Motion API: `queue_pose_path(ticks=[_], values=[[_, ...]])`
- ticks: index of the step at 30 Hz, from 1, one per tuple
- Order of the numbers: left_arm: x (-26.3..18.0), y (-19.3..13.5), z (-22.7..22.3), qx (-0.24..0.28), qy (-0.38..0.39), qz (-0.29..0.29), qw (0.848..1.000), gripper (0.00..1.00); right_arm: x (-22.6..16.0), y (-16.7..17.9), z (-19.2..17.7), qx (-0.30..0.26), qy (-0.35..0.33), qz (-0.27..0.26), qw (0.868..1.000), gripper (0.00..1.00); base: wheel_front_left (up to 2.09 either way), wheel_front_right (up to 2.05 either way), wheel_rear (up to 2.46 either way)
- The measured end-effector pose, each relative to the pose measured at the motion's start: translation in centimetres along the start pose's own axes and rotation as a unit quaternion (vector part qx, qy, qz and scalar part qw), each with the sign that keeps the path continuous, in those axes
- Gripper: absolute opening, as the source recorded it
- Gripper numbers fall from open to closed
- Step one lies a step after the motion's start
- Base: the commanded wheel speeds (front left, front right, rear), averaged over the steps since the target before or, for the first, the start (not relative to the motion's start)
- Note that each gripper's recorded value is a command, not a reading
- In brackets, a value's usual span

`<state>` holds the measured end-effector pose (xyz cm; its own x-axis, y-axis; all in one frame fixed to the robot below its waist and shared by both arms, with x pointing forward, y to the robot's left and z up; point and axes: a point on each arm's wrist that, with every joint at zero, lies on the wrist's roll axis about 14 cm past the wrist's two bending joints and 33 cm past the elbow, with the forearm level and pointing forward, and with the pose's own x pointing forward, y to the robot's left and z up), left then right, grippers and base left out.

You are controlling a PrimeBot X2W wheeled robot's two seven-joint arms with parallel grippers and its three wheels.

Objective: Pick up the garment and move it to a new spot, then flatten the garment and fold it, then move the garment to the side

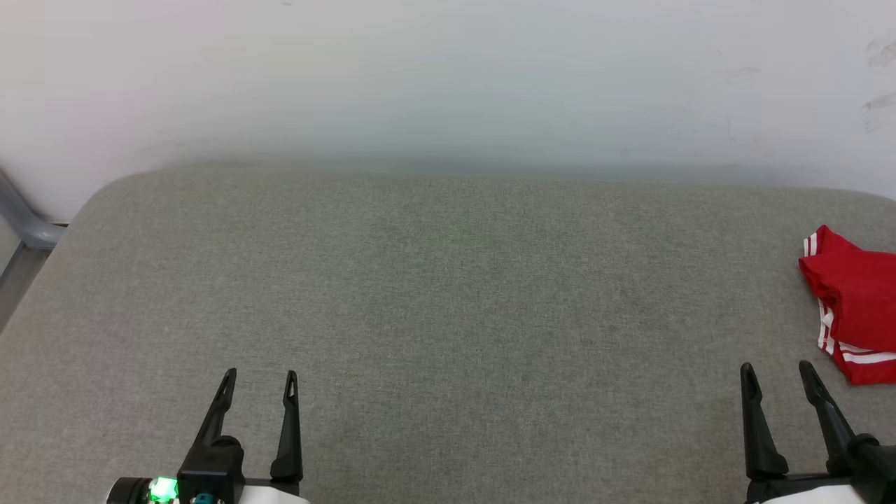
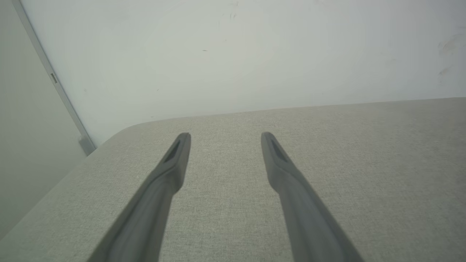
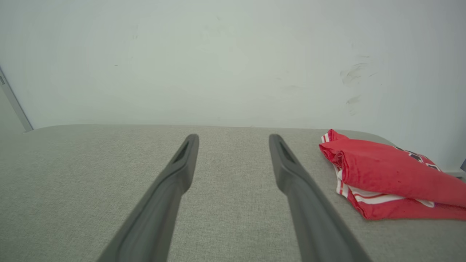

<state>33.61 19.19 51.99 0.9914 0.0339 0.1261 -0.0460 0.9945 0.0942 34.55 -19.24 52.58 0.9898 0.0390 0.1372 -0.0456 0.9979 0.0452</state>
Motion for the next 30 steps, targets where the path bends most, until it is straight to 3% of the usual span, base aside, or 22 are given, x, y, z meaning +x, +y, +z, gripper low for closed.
queue_pose_path(ticks=[13,14,18,30], values=[[-0.2,0.1,-0.3,-0.008,0.006,0.0,1.0,1.0,0.0,0.5,-0.3,0.006,0.004,0.005,1.0,1.0,0.0,0.0,0.0],[-0.3,0.1,-0.6,-0.009,0.011,0.0,1.0,0.0,-0.1,0.5,-0.6,0.007,0.009,0.005,1.0,0.0,0.0,0.0,0.0],[-1.1,-0.2,-2.3,-0.017,0.041,0.001,0.999,0.0,-0.5,0.3,-1.9,0.013,0.03,0.001,0.999,0.0,0.0,0.0,0.0],[-0.9,0.5,-3.7,-0.139,0.079,0.029,0.987,0.0,-0.5,-0.4,-2.9,0.127,0.051,-0.03,0.99,0.0,0.0,0.0,0.0]])
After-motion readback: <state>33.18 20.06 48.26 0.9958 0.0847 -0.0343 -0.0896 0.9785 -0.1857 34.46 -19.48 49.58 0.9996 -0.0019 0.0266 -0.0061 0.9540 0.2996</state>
